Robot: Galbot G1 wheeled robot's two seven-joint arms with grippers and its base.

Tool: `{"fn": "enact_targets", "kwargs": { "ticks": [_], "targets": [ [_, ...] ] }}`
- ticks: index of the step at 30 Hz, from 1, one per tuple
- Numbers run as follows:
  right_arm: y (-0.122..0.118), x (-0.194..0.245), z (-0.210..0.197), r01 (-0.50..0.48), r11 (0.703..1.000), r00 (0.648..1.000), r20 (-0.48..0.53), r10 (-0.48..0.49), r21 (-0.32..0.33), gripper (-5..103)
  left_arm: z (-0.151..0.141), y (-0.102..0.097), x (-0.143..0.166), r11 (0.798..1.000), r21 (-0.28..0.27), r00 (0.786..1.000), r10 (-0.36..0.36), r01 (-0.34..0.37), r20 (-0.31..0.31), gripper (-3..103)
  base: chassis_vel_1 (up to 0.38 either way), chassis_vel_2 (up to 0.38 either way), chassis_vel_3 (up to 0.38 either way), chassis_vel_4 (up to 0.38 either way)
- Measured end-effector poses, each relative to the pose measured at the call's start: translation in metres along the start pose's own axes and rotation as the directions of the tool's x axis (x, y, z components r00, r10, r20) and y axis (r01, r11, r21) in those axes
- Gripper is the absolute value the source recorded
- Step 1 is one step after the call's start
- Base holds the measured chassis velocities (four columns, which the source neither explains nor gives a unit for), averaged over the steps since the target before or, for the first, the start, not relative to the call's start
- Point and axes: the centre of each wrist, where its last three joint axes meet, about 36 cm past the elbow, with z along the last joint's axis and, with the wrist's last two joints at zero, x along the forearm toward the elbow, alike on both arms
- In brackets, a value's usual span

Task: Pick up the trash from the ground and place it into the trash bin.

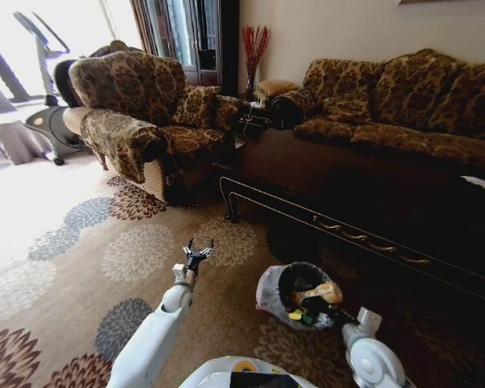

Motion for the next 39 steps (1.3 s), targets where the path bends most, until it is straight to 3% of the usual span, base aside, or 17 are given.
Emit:
{"fn": "enact_targets", "kwargs": {
  "ticks": [12, 14, 17, 21, 23, 24, 25, 27, 28, 29, 31, 33, 34, 36, 37, 39],
  "targets": [
    [-0.014, -0.019, 0.020, -0.043, 0.998, 0.998, -0.039, 0.045, 0.039, 0, 0.003, -0.002, 0.000, 1.000, 0.000, 1.000, 0.002, -0.002, -0.006, 100, 0.000, 0.000, 0.000, 0.000],
    [-0.015, -0.023, 0.021, -0.047, 0.998, 0.998, -0.035, 0.048, 0.039, 5, 0.003, -0.002, 0.000, 1.000, 0.001, 1.000, 0.002, -0.002, -0.007, 100, 0.000, 0.000, 0.000, 0.000],
    [-0.018, -0.028, 0.021, -0.042, 0.998, 0.999, -0.021, 0.043, 0.043, 22, 0.006, -0.001, 0.004, 1.000, 0.001, 1.000, -0.001, 0.001, -0.015, 100, 0.000, 0.000, 0.000, 0.000],
    [-0.020, -0.028, 0.021, -0.034, 0.998, 0.999, -0.016, 0.035, 0.059, 33, 0.008, -0.001, 0.005, 1.000, 0.001, 1.000, -0.002, 0.002, -0.018, 100, 0.000, 0.000, 0.000, 0.000],
    [-0.024, -0.026, 0.024, -0.034, 0.993, 0.999, 0.012, 0.033, 0.116, 44, 0.009, -0.002, 0.006, 1.000, 0.002, 1.000, -0.003, 0.003, -0.020, 100, 0.000, 0.000, 0.000, 0.000],
    [-0.025, -0.026, 0.025, -0.036, 0.990, 0.999, 0.024, 0.033, 0.133, 44, 0.010, -0.002, 0.007, 1.000, 0.002, 1.000, -0.002, 0.002, -0.021, 100, 0.000, 0.000, 0.000, 0.000],
    [-0.025, -0.024, 0.026, -0.034, 0.988, 0.999, 0.034, 0.029, 0.151, 54, 0.010, -0.003, 0.007, 1.000, 0.002, 1.000, -0.002, 0.002, -0.021, 100, 0.000, 0.000, 0.000, 0.000],
    [-0.024, -0.021, 0.026, -0.027, 0.988, 0.999, 0.035, 0.022, 0.154, 54, 0.010, -0.003, 0.007, 1.000, 0.003, 1.000, -0.001, 0.001, -0.021, 100, 0.000, 0.000, 0.000, 0.000],
    [-0.020, -0.017, 0.022, -0.017, 0.989, 0.999, 0.039, 0.012, 0.146, 65, 0.011, -0.004, 0.007, 1.000, 0.003, 1.000, 0.000, 0.001, -0.022, 100, 0.000, 0.000, 0.000, 0.000],
    [-0.020, -0.017, 0.022, -0.017, 0.989, 0.999, 0.039, 0.012, 0.146, 65, 0.011, -0.004, 0.007, 1.000, 0.003, 1.000, 0.000, 0.001, -0.022, 100, 0.000, 0.000, 0.000, 0.000],
    [-0.014, -0.015, 0.013, -0.008, 0.992, 0.999, 0.037, 0.003, 0.124, 77, 0.013, -0.004, 0.011, 1.000, 0.002, 1.000, 0.000, 0.000, -0.028, 100, 0.000, 0.000, 0.000, 0.000],
    [-0.012, -0.014, 0.010, -0.005, 0.993, 0.999, 0.035, 0.001, 0.119, 77, 0.014, -0.004, 0.013, 1.000, 0.001, 1.000, 0.000, 0.000, -0.030, 100, 0.000, 0.000, 0.000, 0.000],
    [-0.010, -0.012, 0.005, -0.002, 0.994, 0.999, 0.034, -0.001, 0.113, 87, 0.016, -0.003, 0.015, 1.000, 0.001, 0.999, -0.001, 0.001, -0.033, 100, 0.000, 0.000, 0.000, 0.000],
    [-0.008, -0.010, 0.002, -0.001, 0.994, 0.999, 0.033, -0.003, 0.110, 87, 0.017, -0.002, 0.017, 1.000, 0.000, 0.999, -0.004, 0.004, -0.035, 100, 0.000, 0.000, 0.000, 0.000],
    [-0.006, -0.005, 0.000, 0.004, 0.994, 0.999, 0.031, -0.008, 0.111, 97, 0.017, -0.001, 0.018, 1.000, -0.002, 0.999, -0.007, 0.007, -0.035, 100, 0.000, 0.000, 0.000, 0.000],
    [0.003, 0.013, -0.003, 0.000, 0.993, 1.000, 0.026, -0.003, 0.119, 100, 0.018, 0.002, 0.019, 1.000, -0.002, 0.999, -0.013, 0.013, -0.034, 100, 0.000, 0.000, 0.000, 0.000]
  ]
}}
